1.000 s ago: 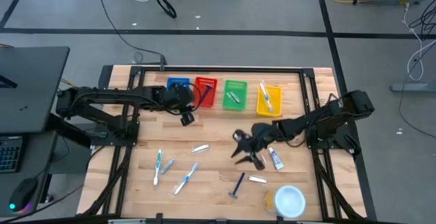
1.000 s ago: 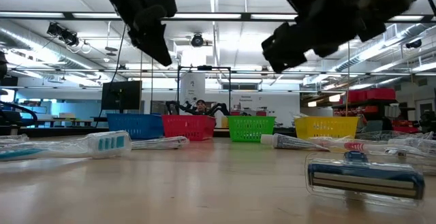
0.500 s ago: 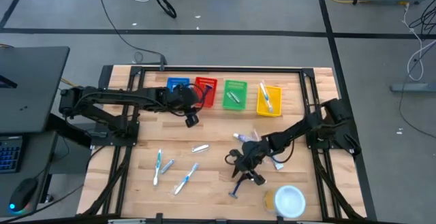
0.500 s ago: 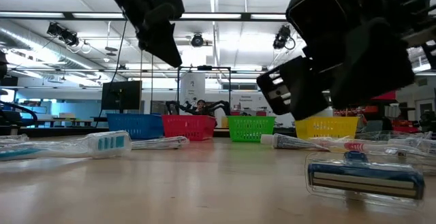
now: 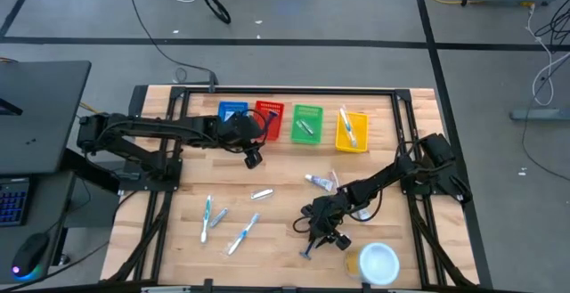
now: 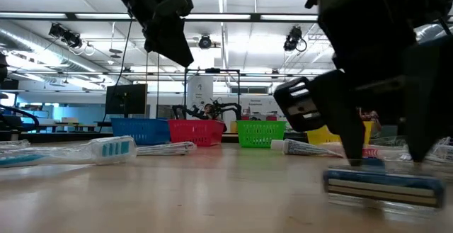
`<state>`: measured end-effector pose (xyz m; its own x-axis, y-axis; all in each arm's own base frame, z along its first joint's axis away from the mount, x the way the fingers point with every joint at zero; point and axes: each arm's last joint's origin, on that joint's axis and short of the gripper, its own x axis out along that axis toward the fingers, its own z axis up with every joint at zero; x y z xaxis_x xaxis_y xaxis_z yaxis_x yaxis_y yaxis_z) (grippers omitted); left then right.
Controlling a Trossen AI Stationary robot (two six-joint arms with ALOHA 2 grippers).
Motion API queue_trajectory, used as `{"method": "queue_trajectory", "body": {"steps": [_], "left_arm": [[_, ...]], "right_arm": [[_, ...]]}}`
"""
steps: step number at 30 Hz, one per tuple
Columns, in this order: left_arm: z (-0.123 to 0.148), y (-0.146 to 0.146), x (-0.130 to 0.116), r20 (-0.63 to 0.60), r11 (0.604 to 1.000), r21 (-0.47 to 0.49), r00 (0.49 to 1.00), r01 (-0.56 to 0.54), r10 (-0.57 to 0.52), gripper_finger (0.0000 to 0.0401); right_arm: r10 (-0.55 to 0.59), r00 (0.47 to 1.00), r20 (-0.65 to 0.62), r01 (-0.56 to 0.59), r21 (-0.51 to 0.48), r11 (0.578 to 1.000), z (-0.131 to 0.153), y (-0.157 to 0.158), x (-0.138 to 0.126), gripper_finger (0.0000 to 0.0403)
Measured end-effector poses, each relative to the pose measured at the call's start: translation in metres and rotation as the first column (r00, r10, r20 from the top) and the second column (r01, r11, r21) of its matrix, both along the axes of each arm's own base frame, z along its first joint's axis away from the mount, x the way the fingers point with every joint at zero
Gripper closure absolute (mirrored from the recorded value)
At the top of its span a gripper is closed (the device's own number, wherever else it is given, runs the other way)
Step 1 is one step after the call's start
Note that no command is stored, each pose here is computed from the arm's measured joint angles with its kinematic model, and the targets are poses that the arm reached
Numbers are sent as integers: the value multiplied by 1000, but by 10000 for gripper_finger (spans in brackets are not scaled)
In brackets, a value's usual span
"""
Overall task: Pick & Place Travel size toiletries
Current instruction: Put the blue razor into the orange bin
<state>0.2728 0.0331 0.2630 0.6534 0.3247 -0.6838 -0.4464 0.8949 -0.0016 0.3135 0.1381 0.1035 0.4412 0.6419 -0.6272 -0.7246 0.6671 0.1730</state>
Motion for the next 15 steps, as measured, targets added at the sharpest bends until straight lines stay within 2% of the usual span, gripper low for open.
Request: {"method": "queue_trajectory", "body": {"steps": [3, 8, 15], "left_arm": [[0, -3, 1, 10, 1000, -10, 1000, 2, -2, 251], [0, -11, 1, 14, 1000, -20, 1000, 20, -20, 251], [0, -20, 2, 20, 999, -26, 999, 40, -40, 251]], "right_arm": [[25, 999, 24, -24, -38, 999, -1, 2, -2, 253], [-30, 999, 43, 35, -118, 992, -1, 1, 1, 257], [-24, 998, 50, 30, -130, 991, -1, 0, 0, 323]]}}
